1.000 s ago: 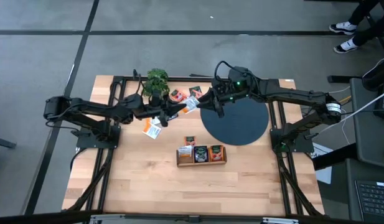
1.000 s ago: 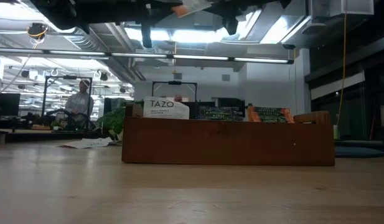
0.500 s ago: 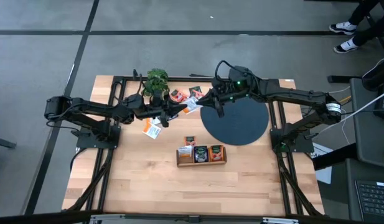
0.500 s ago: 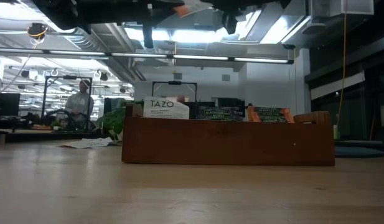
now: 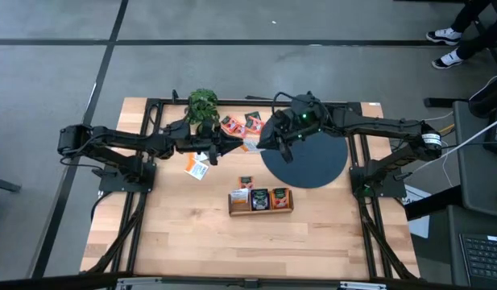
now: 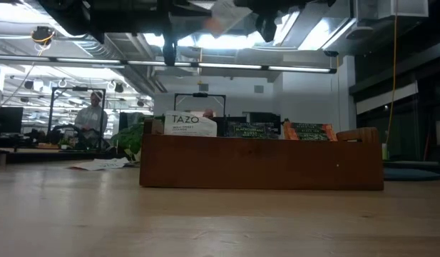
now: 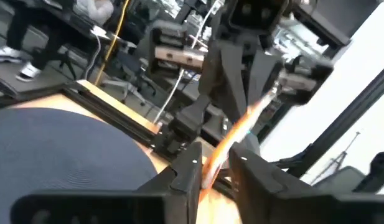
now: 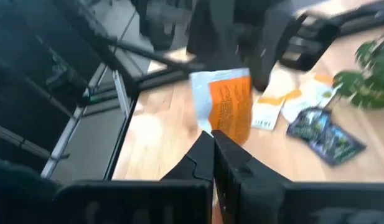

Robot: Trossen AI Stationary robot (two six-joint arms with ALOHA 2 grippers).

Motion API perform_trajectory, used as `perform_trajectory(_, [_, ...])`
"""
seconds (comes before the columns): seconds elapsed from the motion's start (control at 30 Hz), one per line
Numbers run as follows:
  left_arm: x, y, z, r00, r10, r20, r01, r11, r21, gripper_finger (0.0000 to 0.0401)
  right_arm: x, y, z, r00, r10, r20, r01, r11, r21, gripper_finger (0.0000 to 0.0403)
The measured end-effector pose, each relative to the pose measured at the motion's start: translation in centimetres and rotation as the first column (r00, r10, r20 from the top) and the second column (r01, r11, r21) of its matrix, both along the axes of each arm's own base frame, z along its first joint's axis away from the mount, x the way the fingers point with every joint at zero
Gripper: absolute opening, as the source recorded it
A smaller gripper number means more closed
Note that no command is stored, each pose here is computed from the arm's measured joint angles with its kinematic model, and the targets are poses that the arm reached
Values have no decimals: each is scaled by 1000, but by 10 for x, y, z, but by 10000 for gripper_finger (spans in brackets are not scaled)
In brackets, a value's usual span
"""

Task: Pick & Place Tea
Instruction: Put the white tea bag into the left section of the wooden organizer

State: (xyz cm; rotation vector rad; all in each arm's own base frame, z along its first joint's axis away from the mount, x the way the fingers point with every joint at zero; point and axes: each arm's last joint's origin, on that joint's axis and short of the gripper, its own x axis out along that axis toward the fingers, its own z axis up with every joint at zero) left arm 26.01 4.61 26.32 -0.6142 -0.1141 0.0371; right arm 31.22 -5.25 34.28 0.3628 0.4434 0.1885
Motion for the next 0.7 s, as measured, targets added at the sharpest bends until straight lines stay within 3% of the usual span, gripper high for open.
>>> perform_trajectory(0.23, [-8, 15, 7, 996, -82, 36, 83, 996, -37, 128, -1, 8, -5, 998, 27, -57, -26, 1000, 13, 3])
perform_trajectory(0.47, [-20, 35, 15, 997, 26, 71, -24, 999, -39, 136, -4, 13, -12, 991, 36, -128, -38, 999, -9, 2])
perform_trajectory(0.7, [-25, 48, 14, 995, 61, 75, -48, 985, -167, 136, 8, 26, -33, 969, -11, -246, -1, 999, -47, 2])
